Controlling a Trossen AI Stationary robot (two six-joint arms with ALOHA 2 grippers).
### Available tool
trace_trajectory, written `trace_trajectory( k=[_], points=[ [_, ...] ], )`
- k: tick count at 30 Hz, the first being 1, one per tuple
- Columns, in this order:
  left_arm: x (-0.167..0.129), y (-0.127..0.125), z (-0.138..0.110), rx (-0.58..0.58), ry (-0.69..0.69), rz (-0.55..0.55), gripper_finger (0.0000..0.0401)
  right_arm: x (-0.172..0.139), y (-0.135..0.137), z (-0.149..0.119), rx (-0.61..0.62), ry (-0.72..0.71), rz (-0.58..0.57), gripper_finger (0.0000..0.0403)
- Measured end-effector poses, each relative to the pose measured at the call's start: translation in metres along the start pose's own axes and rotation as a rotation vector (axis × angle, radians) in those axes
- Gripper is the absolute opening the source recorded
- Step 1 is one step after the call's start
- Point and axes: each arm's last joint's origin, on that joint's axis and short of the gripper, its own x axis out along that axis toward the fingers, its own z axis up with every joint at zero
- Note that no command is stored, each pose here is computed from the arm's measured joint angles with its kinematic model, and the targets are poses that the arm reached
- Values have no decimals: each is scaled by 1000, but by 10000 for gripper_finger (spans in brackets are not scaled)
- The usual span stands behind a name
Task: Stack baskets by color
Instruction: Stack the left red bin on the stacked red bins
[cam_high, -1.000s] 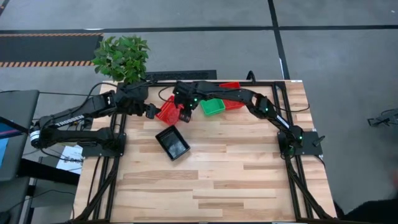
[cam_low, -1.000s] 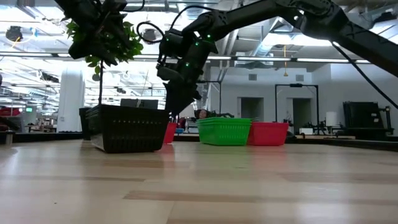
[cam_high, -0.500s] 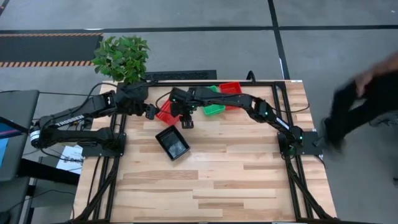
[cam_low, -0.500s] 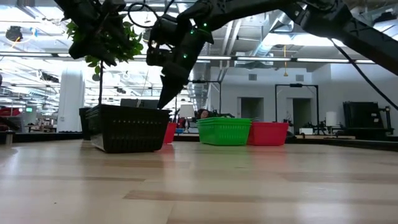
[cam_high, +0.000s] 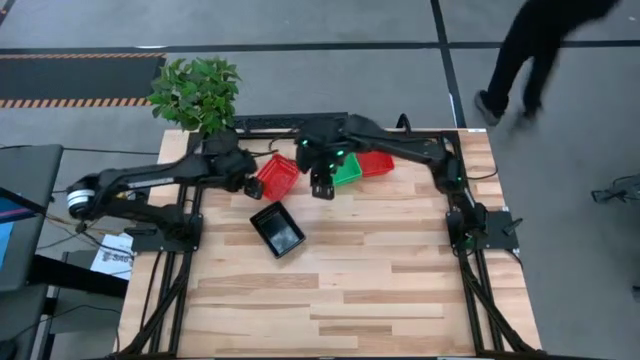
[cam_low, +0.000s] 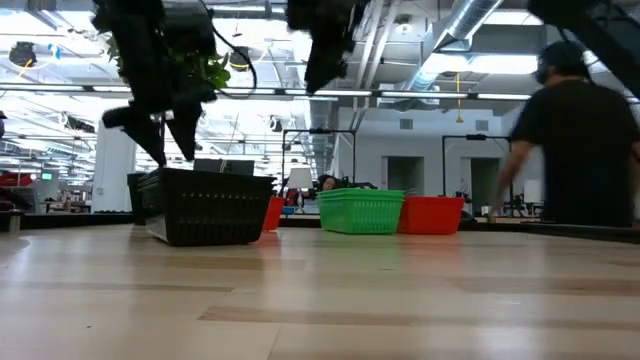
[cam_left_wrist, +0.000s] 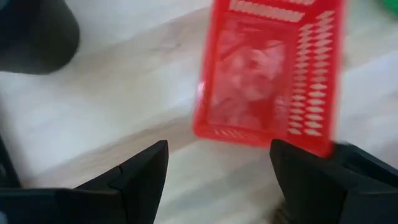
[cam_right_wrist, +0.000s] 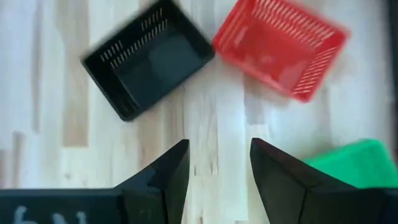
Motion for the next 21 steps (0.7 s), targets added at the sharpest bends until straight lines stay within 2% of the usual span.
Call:
trace_trajectory(
  k=[5,10,14,16,21],
  points=[
    [29,-10,8,58,0,62,270,-68,13,-6,60,-144,-19,191],
    [62,-18,17,66,27,62,270,-91,26,-10,95,-186,-85,191],
    [86,-17,16,57,117,72,256,-110,38,-15,104,-214,-120,191],
    [93,-20,16,45,152,26,237,-108,44,-16,100,-196,-130,191],
    [96,-40,17,30,171,-208,171,-105,57,-19,87,-142,-137,191]
  ],
)
